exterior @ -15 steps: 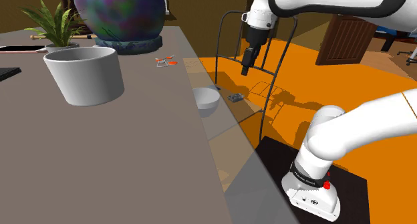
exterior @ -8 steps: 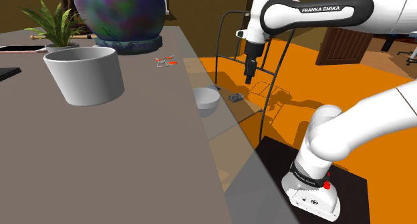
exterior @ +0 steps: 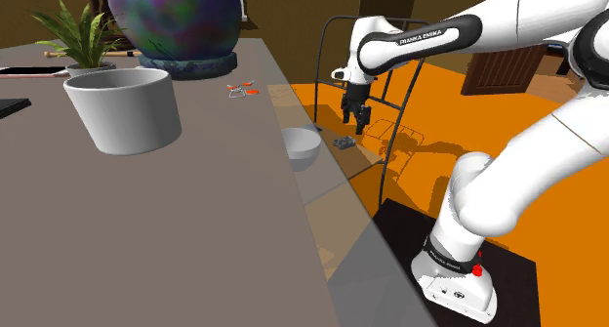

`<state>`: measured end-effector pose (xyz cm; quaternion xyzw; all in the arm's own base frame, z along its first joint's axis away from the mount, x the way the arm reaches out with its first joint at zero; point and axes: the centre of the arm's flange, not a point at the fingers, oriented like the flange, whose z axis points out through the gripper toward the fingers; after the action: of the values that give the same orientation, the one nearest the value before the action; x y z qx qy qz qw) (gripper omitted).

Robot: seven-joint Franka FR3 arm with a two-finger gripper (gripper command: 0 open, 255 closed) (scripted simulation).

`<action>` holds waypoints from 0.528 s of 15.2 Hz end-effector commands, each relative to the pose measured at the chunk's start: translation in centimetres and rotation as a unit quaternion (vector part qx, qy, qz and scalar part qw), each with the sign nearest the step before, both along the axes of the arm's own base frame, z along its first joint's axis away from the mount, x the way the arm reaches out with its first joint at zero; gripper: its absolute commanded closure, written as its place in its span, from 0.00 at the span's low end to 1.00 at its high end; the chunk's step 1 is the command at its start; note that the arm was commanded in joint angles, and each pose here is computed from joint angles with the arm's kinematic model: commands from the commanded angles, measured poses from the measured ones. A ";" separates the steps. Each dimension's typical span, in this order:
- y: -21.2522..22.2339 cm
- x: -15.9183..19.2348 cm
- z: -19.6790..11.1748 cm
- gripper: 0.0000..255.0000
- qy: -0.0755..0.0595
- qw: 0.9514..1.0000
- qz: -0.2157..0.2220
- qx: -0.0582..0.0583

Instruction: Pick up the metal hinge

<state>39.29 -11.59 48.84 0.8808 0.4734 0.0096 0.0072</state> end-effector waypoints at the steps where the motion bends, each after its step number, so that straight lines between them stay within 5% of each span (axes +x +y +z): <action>1: -1.0 1.9 -1.8 0.00 0.008 0.998 0.061 -0.004; 3: -1.7 3.4 -3.5 0.00 0.015 0.994 0.109 -0.006; 8: -1.7 3.4 -6.1 0.00 0.015 0.994 0.109 -0.006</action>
<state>42.69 -13.24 43.28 0.8244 0.5660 -0.0056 0.0041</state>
